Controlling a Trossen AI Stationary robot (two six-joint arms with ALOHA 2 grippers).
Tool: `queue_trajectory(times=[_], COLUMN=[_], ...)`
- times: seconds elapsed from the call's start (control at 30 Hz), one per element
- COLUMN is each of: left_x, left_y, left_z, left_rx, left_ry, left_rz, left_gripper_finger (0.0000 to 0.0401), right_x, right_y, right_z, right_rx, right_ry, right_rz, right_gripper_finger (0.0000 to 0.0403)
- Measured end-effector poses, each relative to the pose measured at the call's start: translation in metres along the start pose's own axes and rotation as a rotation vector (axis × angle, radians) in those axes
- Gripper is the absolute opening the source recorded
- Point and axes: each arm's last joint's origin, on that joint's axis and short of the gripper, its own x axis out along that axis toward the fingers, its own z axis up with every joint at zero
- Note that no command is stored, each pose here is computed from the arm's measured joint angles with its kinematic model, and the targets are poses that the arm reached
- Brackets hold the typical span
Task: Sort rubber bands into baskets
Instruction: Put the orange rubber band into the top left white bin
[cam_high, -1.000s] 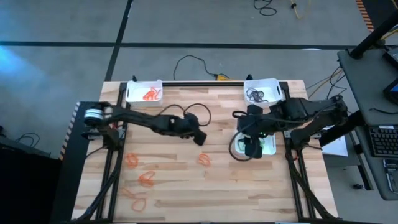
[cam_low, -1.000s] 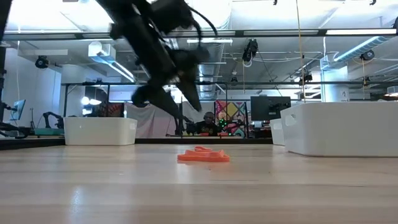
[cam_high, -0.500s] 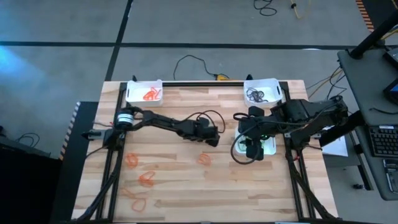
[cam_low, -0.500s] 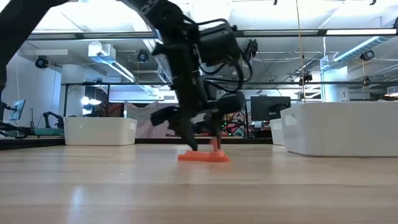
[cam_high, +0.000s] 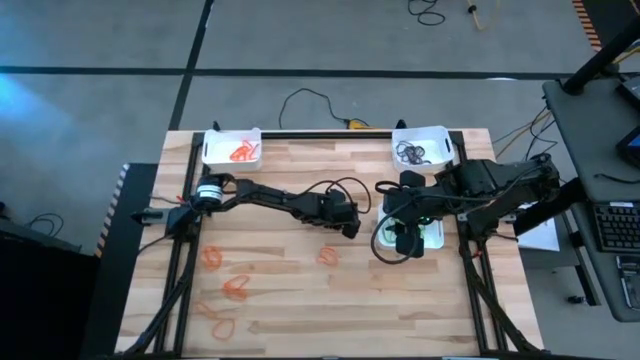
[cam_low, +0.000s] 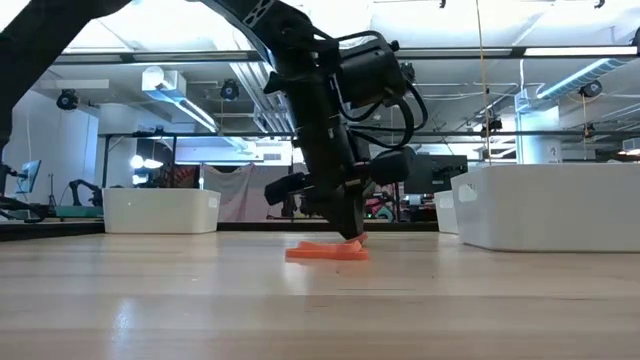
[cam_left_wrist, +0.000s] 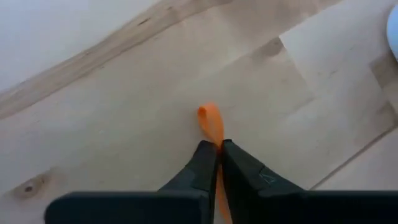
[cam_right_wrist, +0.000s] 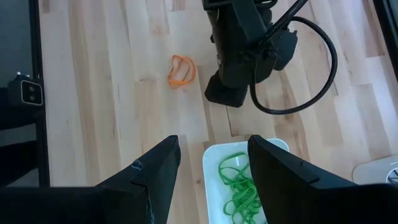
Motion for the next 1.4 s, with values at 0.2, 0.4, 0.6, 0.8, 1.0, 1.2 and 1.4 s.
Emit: queue_trajectory(times=[0.2,0.4,0.6,0.8,1.0,1.2,1.4], left_x=[-0.026,-0.081,-0.129,-0.141,-0.138,-0.109,-0.087], left_y=[0.006,0.033,0.107,0.207,0.273,0.318,0.329], left_z=[0.005,0.029,0.059,0.07,0.084,0.097,0.1], left_rx=[0.078,0.111,0.047,-0.122,-0.227,-0.298,-0.287], left_ry=[0.0,-0.101,-0.188,-0.212,-0.281,-0.195,-0.105], left_rz=[0.038,0.081,0.181,0.363,0.384,0.417,0.424], left_gripper_finger=[0.0001,0.0,0.0,0.0,0.0,0.0,0.0001], right_x=[0.0,0.0,0.002,0.002,0.002,0.002,0.003], right_y=[0.0,-0.003,-0.013,-0.025,-0.039,-0.051,-0.057], right_z=[0.0,0.002,0.009,0.018,0.031,0.039,0.04], right_rx=[-0.002,-0.023,0.012,0.056,0.109,0.149,0.184], right_ry=[0.0,-0.005,-0.041,-0.091,-0.185,-0.239,-0.24], right_rz=[0.0,-0.004,-0.016,-0.026,-0.033,-0.047,-0.056], right_gripper_finger=[0.0185,0.0185,0.0185,0.0185,0.0185,0.0185,0.0185])
